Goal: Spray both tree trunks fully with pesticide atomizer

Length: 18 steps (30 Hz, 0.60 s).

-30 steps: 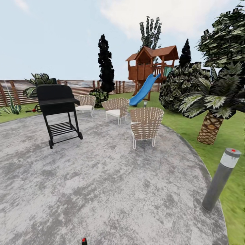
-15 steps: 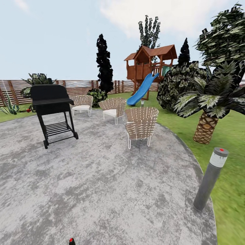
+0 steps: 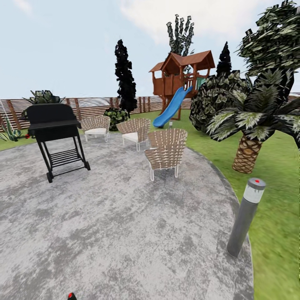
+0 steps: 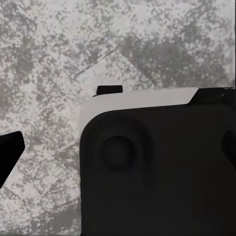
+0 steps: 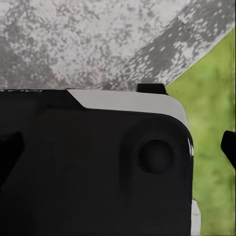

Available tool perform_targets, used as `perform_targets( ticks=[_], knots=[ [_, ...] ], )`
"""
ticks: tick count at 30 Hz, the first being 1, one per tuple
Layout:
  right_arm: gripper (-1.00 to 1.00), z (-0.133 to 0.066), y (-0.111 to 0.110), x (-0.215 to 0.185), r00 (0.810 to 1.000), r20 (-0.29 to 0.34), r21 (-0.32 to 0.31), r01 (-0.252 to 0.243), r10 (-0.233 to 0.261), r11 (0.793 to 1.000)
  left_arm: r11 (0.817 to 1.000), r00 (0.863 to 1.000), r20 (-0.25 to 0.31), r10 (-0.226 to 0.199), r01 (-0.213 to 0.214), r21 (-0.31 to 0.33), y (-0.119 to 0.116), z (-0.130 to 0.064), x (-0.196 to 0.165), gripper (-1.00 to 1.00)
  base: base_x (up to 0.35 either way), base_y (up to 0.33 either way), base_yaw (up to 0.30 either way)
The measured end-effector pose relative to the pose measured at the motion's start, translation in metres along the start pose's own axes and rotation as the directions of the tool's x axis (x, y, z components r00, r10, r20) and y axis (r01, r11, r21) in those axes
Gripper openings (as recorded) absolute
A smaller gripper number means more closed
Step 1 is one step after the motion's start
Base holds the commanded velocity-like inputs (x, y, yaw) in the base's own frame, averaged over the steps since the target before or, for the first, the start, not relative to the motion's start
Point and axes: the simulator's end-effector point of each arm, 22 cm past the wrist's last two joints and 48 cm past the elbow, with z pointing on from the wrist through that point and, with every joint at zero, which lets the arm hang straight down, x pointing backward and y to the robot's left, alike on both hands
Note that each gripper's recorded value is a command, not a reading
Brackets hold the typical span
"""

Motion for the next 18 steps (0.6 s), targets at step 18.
perform_targets(
  ticks=[18],
  knots=[
    [1.00, 0.0000, 0.0027, 0.0008, 1.000, -0.002, -0.002, 0.001, -0.001, 1.000, 1.000, 1.000, -0.001, 0.002, -0.002, 0.003, -0.0017, 0.0000, 0.0002, 1.00, 0.118, -0.313, 0.146]
  ],
)
